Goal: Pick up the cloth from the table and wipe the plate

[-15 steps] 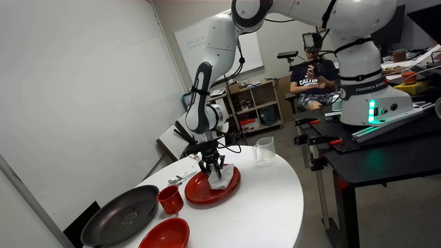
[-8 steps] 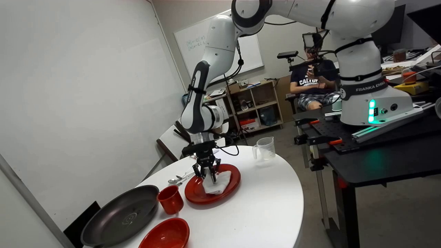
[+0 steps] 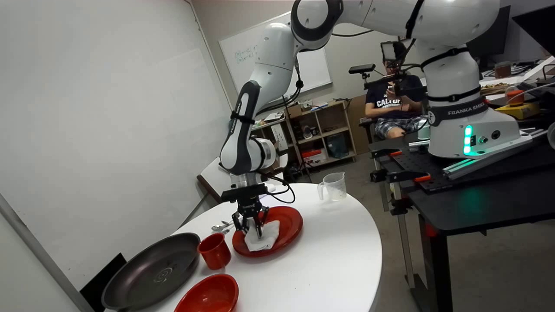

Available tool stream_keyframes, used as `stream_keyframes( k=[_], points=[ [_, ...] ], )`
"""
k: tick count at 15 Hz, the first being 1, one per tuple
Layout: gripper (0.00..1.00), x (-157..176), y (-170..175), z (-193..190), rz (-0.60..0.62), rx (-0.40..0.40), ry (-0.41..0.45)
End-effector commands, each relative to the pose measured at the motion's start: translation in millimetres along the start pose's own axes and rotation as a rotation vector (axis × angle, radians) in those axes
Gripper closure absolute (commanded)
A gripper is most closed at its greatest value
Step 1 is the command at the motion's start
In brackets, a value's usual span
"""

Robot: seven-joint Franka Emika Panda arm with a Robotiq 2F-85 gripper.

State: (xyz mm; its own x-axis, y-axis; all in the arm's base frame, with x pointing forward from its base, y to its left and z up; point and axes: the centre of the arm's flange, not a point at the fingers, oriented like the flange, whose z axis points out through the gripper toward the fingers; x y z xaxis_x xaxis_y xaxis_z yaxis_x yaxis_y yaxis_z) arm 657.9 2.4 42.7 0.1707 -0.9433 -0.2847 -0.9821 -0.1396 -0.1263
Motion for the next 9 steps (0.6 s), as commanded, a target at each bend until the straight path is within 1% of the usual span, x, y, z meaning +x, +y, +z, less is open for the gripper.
stream_keyframes(
  k=[1,3,5,7,9],
  points=[
    [0.94,13,-7,3,-0.015,0.021,0.104],
    [0.94,26,-4,2,-0.011,0.012,0.192],
    [0.94,34,-2,-1,-0.003,0.007,0.236],
    [0.94,37,0,-2,0.006,-0.001,0.260],
    [0.94,38,1,-3,0.018,-0.009,0.264]
  ],
)
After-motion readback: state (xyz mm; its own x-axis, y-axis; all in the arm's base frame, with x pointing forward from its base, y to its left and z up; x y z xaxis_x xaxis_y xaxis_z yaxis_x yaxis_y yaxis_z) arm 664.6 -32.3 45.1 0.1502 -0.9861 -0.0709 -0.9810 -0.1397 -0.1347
